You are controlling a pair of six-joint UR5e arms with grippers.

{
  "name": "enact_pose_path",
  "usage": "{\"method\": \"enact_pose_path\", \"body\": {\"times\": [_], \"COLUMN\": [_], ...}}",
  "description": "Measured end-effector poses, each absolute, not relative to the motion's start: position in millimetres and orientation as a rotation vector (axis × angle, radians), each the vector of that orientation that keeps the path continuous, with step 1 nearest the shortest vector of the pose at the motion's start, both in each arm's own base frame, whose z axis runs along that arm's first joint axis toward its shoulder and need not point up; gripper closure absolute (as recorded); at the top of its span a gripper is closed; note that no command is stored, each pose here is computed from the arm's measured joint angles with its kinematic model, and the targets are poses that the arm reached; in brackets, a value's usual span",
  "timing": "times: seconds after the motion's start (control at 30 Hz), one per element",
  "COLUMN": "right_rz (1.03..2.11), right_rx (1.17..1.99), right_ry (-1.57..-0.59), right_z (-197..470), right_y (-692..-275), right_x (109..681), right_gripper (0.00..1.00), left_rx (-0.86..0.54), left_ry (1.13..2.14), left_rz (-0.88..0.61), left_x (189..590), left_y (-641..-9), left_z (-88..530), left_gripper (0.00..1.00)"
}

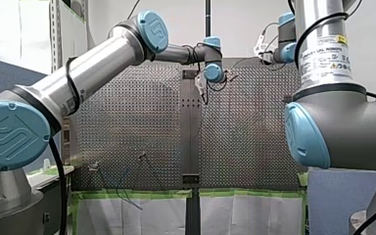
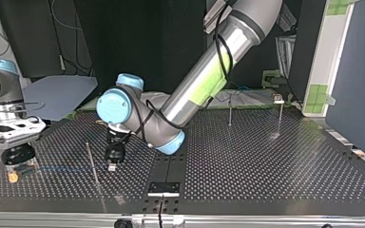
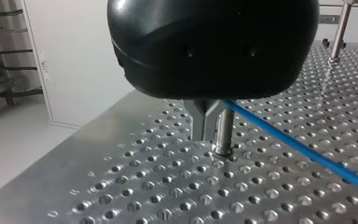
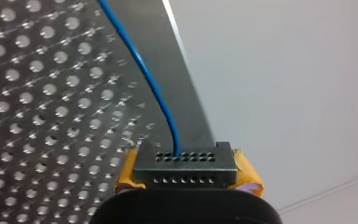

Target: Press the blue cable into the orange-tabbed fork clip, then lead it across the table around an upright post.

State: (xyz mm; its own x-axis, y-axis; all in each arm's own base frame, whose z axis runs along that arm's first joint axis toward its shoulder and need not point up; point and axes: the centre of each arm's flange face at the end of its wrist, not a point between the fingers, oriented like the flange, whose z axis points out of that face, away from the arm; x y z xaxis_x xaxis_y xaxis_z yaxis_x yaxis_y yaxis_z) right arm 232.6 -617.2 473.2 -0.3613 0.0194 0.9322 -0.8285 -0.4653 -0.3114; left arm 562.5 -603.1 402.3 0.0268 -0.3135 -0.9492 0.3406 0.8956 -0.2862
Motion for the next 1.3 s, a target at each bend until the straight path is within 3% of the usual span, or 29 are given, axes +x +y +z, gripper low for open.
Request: {"method": "enact_pose_path", "body": {"times": [0.43, 0.7, 0.77, 0.8, 0.87, 0.93, 0.97, 1.0, 1.07, 1.1, 1.17, 1.3], "right_rz": [1.830, 1.768, 1.752, 1.746, 1.735, 1.729, 1.726, 1.724, 1.717, 1.714, 1.711, 1.708], "right_rx": [1.323, 1.375, 1.388, 1.393, 1.401, 1.404, 1.406, 1.407, 1.408, 1.407, 1.406, 1.400], "right_ry": [-1.157, -1.268, -1.295, -1.305, -1.324, -1.333, -1.338, -1.341, -1.350, -1.354, -1.358, -1.363], "right_z": [438, 377, 362, 356, 343, 334, 329, 325, 318, 315, 310, 299], "right_y": [-623, -628, -628, -627, -626, -625, -624, -623, -621, -621, -619, -616], "right_x": [237, 232, 231, 231, 230, 230, 230, 230, 229, 229, 229, 229], "right_gripper": [1.00, 1.00, 1.00, 1.00, 1.00, 1.00, 1.00, 1.00, 1.00, 1.00, 1.00, 1.00], "left_rx": [0.054, 0.048, 0.045, 0.042, 0.038, 0.035, 0.035, 0.034, 0.033, 0.030, 0.027, 0.023], "left_ry": [1.504, 1.507, 1.507, 1.508, 1.509, 1.514, 1.518, 1.523, 1.533, 1.540, 1.550, 1.571], "left_rz": [-0.496, -0.485, -0.482, -0.479, -0.474, -0.466, -0.461, -0.453, -0.438, -0.425, -0.405, -0.370], "left_x": [580, 585, 586, 586, 586, 585, 585, 585, 585, 584, 584, 582], "left_y": [-604, -599, -598, -598, -597, -596, -596, -595, -594, -592, -590, -586], "left_z": [360, 359, 359, 359, 358, 358, 357, 357, 356, 355, 354, 351], "left_gripper": [0.99, 0.97, 0.87, 0.87, 0.62, 0.56, 0.39, 0.39, 0.17, 0.17, 0.00, 0.00]}}
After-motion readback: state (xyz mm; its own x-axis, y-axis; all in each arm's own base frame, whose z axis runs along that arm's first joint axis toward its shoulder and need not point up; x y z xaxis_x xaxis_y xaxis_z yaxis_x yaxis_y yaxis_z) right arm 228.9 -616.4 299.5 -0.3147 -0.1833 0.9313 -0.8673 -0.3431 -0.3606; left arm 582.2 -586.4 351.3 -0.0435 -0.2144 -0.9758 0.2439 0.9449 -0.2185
